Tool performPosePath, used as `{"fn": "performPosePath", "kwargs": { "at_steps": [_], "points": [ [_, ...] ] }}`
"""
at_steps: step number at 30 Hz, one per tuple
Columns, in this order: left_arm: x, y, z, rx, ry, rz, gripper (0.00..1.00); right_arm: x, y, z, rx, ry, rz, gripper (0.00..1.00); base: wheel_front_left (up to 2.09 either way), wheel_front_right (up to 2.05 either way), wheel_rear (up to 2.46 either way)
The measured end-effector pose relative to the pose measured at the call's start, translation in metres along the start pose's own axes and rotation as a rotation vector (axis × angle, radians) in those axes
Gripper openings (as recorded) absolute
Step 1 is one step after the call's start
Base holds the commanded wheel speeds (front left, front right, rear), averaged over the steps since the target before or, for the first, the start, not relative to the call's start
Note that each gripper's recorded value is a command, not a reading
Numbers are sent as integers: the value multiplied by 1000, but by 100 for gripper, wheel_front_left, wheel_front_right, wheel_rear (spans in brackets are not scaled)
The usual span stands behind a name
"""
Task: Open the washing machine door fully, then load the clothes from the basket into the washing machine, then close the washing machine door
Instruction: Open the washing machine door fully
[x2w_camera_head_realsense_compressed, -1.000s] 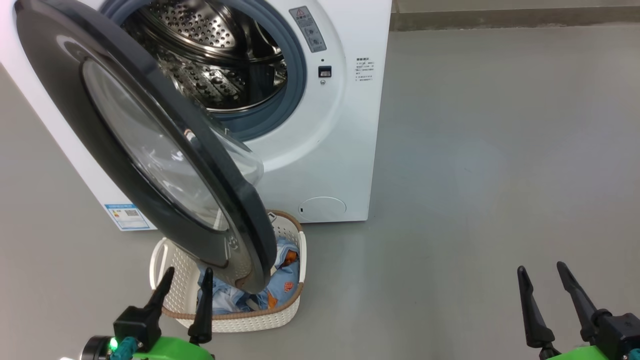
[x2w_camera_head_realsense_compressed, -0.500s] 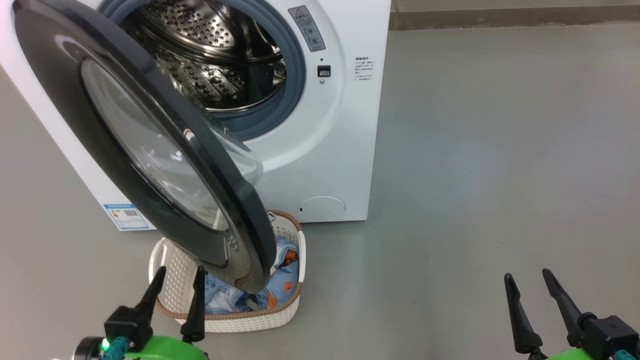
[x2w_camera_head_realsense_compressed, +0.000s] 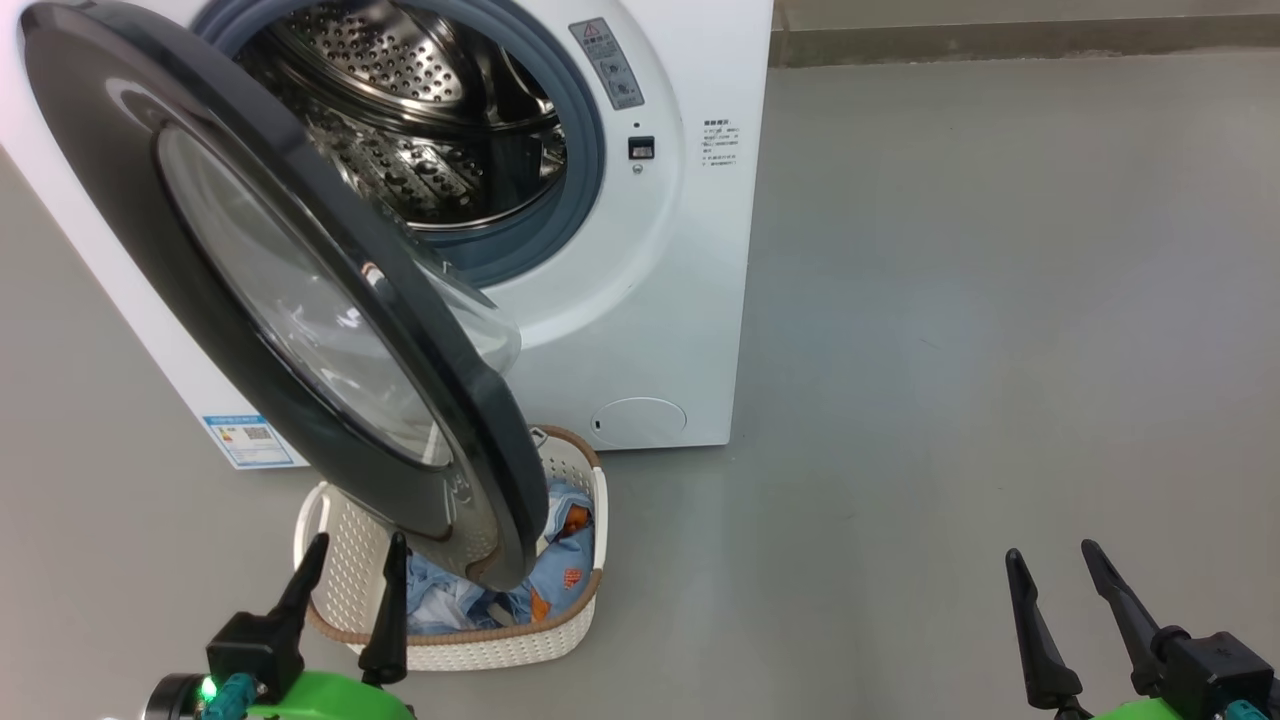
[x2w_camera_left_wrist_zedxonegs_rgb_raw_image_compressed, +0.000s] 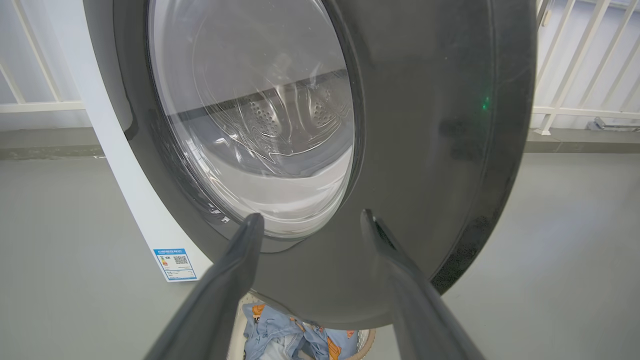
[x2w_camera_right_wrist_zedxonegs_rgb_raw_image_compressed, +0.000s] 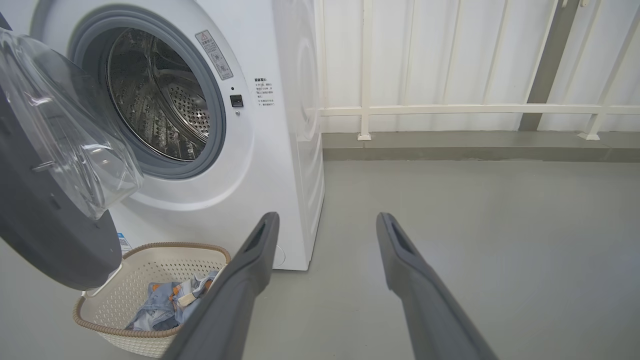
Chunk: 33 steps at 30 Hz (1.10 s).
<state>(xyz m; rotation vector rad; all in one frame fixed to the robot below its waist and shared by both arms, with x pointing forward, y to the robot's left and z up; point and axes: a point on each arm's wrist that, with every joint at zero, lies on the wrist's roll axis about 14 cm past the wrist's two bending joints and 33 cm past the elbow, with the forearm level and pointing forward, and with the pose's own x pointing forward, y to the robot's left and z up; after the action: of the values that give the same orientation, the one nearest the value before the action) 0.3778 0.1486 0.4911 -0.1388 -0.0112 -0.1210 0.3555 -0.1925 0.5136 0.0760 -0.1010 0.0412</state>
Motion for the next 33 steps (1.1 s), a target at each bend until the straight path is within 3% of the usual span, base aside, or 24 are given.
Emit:
{"fn": "performPosePath", "kwargs": {
  "at_steps": [4, 5, 6, 7, 24, 33],
  "points": [
    [0, 0, 0, 0, 0, 0, 99, 0, 0, 0, 0, -1, 1, 100, 0, 0, 0],
    [0, 0, 0, 0, 1, 1, 55, 0, 1, 0, 1, -1, 2, 100, 0, 0, 0],
    [-1, 1, -1, 0, 2, 1, 23, 0, 1, 0, 1, 0, 4, 100, 0, 0, 0],
    [-1, 1, -1, 0, 3, 2, 0, 0, 2, 0, 1, 0, 5, 100, 0, 0, 0],
    [0, 8, 4, 7, -14, 21, 0, 3, 7, -4, 9, 11, 21, 100, 0, 0, 0],
    [23, 32, 111, 97, -313, 66, 0, 7, 13, -7, 35, 18, 34, 100, 0, 0, 0]
  ]
}}
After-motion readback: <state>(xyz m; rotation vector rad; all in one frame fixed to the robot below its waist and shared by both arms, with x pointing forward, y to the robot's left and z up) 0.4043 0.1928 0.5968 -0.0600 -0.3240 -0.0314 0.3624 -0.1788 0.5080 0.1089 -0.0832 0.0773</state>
